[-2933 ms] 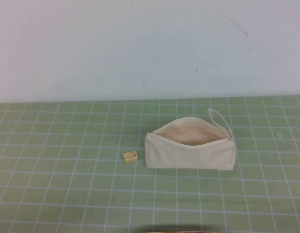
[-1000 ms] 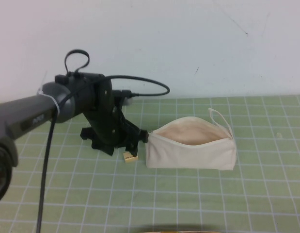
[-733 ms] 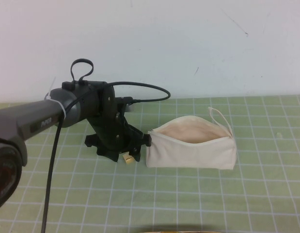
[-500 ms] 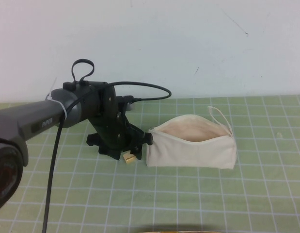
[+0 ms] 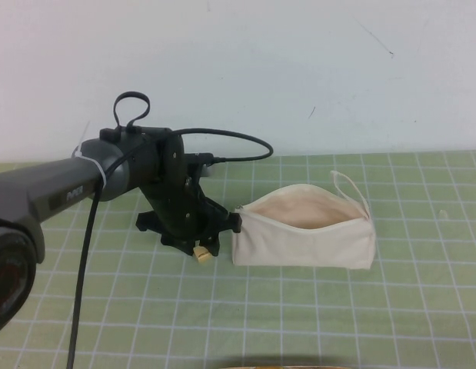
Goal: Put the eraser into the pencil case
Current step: Pick up the eraser from the table
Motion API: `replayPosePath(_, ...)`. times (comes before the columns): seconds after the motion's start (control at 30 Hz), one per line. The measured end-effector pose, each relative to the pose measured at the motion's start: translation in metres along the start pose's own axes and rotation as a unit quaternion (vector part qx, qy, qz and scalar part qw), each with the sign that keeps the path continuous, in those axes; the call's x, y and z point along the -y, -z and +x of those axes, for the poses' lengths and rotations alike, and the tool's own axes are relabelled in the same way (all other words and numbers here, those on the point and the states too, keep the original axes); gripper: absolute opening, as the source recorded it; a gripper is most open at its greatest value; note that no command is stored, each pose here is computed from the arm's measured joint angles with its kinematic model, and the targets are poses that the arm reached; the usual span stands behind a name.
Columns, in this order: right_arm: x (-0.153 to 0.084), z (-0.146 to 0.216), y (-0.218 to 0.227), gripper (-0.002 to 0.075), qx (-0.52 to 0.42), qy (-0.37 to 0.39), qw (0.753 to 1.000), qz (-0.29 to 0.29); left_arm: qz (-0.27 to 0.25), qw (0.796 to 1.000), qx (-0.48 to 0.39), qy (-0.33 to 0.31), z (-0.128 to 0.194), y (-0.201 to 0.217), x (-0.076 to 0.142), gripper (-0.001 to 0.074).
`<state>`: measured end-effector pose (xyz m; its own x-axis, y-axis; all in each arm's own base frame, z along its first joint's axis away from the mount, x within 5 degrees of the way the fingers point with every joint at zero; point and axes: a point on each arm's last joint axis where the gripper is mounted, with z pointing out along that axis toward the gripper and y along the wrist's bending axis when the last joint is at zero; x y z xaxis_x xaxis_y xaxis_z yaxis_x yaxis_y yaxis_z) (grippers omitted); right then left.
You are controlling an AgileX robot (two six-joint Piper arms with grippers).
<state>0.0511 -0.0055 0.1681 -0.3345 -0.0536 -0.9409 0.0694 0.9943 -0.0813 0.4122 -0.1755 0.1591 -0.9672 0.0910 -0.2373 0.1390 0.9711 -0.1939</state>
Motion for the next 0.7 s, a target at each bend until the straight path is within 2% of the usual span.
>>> replayPosePath(0.17,0.000,0.000,0.000,-0.0001,0.000,0.000,1.000,0.000,-0.023,0.999,-0.011,-0.036,0.003,0.012,-0.001,0.0280)
replayPosePath(0.27,0.000,0.000,0.000,-0.0001,0.000,0.000,1.000,0.000,-0.037,0.998,0.011,-0.056,0.001,0.036,-0.001,0.0272)
replayPosePath(0.33,0.000,0.000,0.000,-0.0001,0.000,0.000,1.000,0.000,-0.040,0.996,0.038,-0.065,-0.001,0.059,0.001,0.0132)
replayPosePath(0.4,0.000,0.000,0.000,-0.0001,0.000,0.000,1.000,0.000,-0.037,0.995,0.065,-0.071,-0.001,0.084,0.004,0.0055)
replayPosePath(0.47,0.000,0.000,0.000,-0.0001,0.000,0.000,1.000,0.000,-0.029,0.992,0.087,-0.086,0.000,0.104,0.009,0.0025)
replayPosePath(0.57,0.000,0.000,0.000,-0.0001,0.000,0.000,1.000,0.000,-0.004,0.984,0.121,-0.135,0.006,0.130,0.029,0.0007)
replayPosePath(0.7,0.000,0.000,0.000,-0.0001,0.000,0.000,1.000,0.000,0.013,0.971,0.150,-0.185,0.016,0.143,0.058,0.0001)
